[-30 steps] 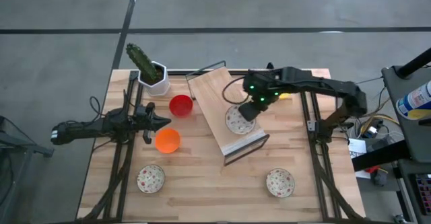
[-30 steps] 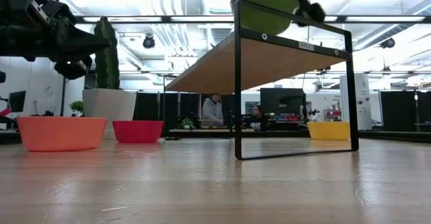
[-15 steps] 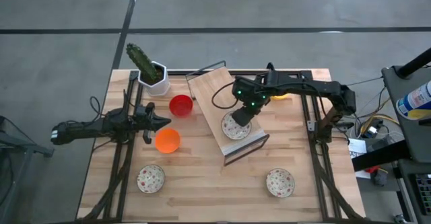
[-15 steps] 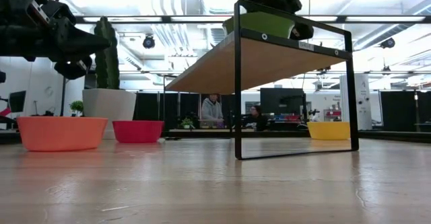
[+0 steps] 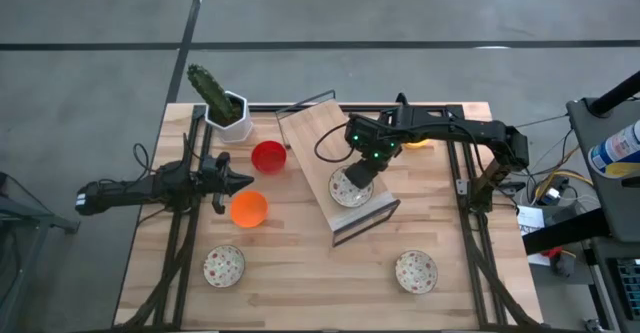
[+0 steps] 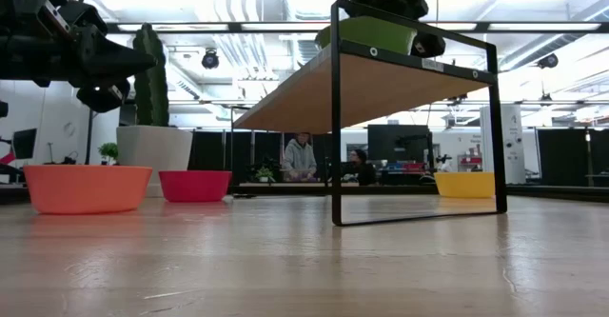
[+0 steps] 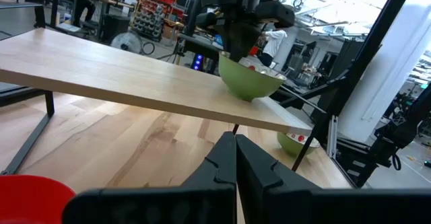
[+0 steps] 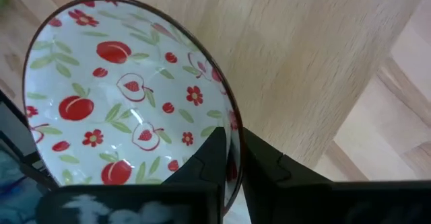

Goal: Pick & Place Mini bowls
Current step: Put the top right white patterned bowl on the shelf, then stack the right white patterned bowl on the white patterned bowl on the shelf

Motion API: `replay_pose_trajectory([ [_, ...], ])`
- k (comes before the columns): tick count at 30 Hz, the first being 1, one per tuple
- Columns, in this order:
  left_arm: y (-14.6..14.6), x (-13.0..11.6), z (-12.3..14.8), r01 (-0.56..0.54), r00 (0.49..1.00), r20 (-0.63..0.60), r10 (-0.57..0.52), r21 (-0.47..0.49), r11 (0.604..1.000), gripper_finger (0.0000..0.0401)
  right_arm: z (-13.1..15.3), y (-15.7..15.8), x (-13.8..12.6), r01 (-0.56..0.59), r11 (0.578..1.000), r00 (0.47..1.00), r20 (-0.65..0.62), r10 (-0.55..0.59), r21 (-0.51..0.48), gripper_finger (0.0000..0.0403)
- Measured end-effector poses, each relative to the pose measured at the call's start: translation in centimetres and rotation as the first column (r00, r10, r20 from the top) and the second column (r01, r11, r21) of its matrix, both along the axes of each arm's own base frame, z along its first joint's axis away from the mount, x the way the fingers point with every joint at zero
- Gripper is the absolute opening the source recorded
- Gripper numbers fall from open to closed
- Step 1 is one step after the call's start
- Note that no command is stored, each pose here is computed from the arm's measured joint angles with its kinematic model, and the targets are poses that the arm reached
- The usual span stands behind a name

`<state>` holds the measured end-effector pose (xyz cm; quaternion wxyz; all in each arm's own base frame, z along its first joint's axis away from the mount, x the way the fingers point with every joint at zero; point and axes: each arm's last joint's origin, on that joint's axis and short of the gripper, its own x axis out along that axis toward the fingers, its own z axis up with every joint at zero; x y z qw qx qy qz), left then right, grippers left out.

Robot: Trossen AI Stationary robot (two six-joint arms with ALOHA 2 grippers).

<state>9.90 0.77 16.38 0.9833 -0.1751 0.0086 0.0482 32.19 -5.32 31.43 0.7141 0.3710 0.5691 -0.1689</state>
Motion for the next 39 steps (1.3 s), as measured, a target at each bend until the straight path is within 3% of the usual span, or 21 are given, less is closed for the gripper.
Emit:
replay_pose_trajectory([
  [20, 0.0, 0.0, 0.0, 0.000, 1.000, 0.000, 0.000, 0.000, 1.000, 0.0000, 1.9, 0.5, -1.5, -0.044, 0.999, 0.997, 0.058, 0.045, -0.021, 0.0143],
  [31, 0.0, 0.0, 0.0, 0.000, 1.000, 0.000, 0.000, 0.000, 1.000, 0.0000, 6.1, 2.4, -5.4, -0.175, 0.979, 0.961, 0.199, 0.193, -0.105, 0.0150],
  [39, 0.0, 0.0, 0.0, 0.000, 1.000, -0.001, 0.000, 0.000, 1.000, 0.0000, 7.2, 4.1, -8.3, -0.235, 0.968, 0.957, 0.152, 0.246, -0.088, 0.0138],
])
